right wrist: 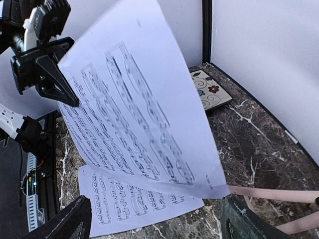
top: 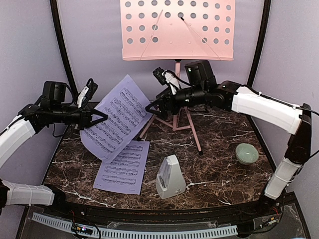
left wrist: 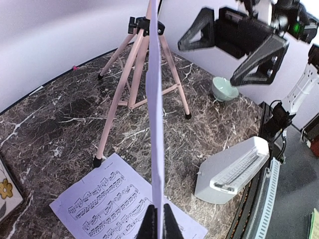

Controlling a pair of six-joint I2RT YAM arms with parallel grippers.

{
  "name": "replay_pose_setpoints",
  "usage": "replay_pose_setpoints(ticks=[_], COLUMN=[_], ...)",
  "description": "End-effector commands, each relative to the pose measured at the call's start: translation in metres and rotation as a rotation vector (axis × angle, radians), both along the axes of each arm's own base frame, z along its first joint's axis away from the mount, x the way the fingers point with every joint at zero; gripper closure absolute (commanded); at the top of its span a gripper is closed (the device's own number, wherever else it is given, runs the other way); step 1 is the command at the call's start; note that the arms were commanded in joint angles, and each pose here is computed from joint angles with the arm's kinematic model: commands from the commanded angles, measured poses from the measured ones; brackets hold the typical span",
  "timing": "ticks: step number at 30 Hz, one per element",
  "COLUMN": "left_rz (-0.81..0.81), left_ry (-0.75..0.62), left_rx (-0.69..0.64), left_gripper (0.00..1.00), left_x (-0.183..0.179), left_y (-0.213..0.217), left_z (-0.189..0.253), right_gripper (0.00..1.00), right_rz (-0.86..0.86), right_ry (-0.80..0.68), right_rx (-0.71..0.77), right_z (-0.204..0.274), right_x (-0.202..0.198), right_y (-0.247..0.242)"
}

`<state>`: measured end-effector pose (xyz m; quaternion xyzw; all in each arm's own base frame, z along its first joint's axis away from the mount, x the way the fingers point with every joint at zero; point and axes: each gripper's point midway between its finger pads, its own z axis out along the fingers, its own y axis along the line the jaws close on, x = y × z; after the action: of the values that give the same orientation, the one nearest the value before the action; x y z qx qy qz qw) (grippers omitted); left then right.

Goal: Set up the instrument practice props

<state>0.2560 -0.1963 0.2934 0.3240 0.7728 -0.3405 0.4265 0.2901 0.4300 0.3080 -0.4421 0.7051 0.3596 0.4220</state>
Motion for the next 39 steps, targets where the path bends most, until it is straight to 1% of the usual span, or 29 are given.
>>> replay_pose_setpoints(ticks=[1,4,10,14,20,26,29,31,33,36,38,39], left_rz=[-0.041,-0.105,-0.232,-0.284,-0.339,-0.365,-0.363,-0.361,-0.359,-0.343,-0.334,-0.331], left_ry=[-0.049,-0.114,-0.125,-0.213,-0.281,-0.341,-0.343,-0.342,-0.351,-0.373,-0.389,-0.394], left_rx=[0.189,0.303,0.451,0.51,0.565,0.581,0.579,0.577,0.581,0.576,0.565,0.561], left_gripper=[1.0,1.0,1.0,1.0,1.0,0.99,0.98,0.98,0.97,0.97,0.96,0.95], left_x=[-0.006,-0.008,-0.013,-0.015,-0.017,-0.02,-0.021,-0.021,-0.021,-0.02,-0.019,-0.019], left_y=[-0.004,-0.017,-0.042,-0.058,-0.073,-0.087,-0.089,-0.089,-0.09,-0.089,-0.089,-0.089], left_z=[-0.01,-0.015,-0.036,-0.035,-0.031,-0.021,-0.021,-0.022,-0.022,-0.017,-0.014,-0.013], right_gripper=[0.11,0.11,0.09,0.09,0.13,0.28,0.34,0.4,0.5,0.67,0.79,0.87], right_rz=[0.031,0.072,0.07,0.065,0.141,0.171,0.188,0.205,0.204,0.172,0.149,0.141], right_ry=[-0.077,-0.086,-0.211,-0.282,-0.309,-0.271,-0.222,-0.197,-0.184,-0.192,-0.203,-0.208], right_rx=[-0.099,-0.159,-0.284,-0.339,-0.349,-0.411,-0.417,-0.423,-0.443,-0.477,-0.49,-0.491], right_z=[0.027,0.029,0.039,0.042,0.04,0.01,-0.001,-0.008,-0.017,-0.024,-0.024,-0.023], right_x=[-0.013,-0.031,-0.054,-0.06,-0.075,-0.078,-0.084,-0.088,-0.089,-0.083,-0.078,-0.077], right_y=[-0.02,-0.024,-0.023,-0.017,0.0,0.006,0.006,0.005,0.003,0.0,-0.001,-0.002])
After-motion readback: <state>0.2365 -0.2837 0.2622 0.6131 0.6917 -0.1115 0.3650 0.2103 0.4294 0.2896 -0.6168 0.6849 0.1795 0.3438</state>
